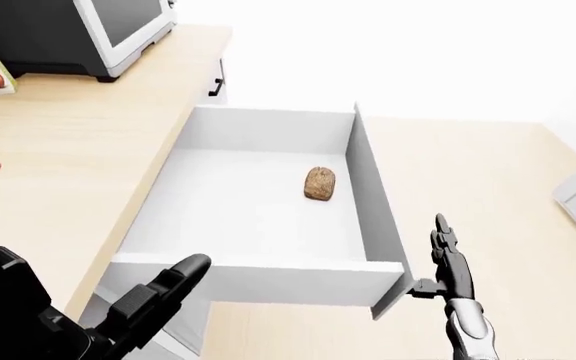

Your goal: Close the right drawer.

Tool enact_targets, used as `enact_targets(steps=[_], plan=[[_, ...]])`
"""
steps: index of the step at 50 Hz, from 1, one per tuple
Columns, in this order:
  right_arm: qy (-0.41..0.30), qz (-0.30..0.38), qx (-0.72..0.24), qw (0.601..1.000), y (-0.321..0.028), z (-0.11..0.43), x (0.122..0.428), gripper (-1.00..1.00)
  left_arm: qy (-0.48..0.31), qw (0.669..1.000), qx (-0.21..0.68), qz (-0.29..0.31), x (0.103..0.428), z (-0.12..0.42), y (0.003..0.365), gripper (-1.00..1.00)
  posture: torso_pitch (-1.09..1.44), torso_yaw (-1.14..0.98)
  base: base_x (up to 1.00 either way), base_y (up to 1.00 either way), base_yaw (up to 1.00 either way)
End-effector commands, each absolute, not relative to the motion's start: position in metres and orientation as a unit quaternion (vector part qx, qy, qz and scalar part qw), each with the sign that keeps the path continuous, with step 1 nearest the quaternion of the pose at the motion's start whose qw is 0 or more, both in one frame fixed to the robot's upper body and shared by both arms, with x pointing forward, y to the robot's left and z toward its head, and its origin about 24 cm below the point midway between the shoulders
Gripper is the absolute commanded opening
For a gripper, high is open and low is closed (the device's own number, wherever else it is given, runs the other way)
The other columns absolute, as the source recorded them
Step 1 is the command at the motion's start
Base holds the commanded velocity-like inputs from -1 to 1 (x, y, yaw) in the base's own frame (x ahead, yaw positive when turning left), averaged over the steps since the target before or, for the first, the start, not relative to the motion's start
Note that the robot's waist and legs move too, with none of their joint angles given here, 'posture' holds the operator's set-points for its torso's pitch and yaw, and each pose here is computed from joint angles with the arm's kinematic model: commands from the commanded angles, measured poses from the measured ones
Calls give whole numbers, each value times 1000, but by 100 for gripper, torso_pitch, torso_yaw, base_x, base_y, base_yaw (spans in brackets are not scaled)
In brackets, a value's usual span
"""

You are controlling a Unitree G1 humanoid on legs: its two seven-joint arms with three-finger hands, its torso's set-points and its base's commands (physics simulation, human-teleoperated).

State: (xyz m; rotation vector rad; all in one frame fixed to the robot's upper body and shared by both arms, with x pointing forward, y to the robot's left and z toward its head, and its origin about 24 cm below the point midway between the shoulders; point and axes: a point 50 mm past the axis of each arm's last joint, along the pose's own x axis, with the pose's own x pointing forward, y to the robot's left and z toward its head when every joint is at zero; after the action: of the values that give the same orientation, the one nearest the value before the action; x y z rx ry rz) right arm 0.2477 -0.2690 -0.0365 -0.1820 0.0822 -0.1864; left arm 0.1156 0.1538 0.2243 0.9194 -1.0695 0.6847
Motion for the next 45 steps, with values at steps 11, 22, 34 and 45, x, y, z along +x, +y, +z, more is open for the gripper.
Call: enact_targets(steps=[11,22,34,45], plan=[[3,-52,-107,993,-255,-17,274,100,-499,699,406,314,110,229,153,100,0,0,0,0,0],[-1,-32,-117,993,-247,-9,287,100,-499,699,405,313,110,229,152,100,0,0,0,0,0],[0,-7,-127,992,-235,-5,298,100,-500,699,405,313,109,229,152,100,0,0,0,0,0],[-6,11,-139,990,-226,4,309,100,-499,700,405,312,109,229,152,100,0,0,0,0,0]])
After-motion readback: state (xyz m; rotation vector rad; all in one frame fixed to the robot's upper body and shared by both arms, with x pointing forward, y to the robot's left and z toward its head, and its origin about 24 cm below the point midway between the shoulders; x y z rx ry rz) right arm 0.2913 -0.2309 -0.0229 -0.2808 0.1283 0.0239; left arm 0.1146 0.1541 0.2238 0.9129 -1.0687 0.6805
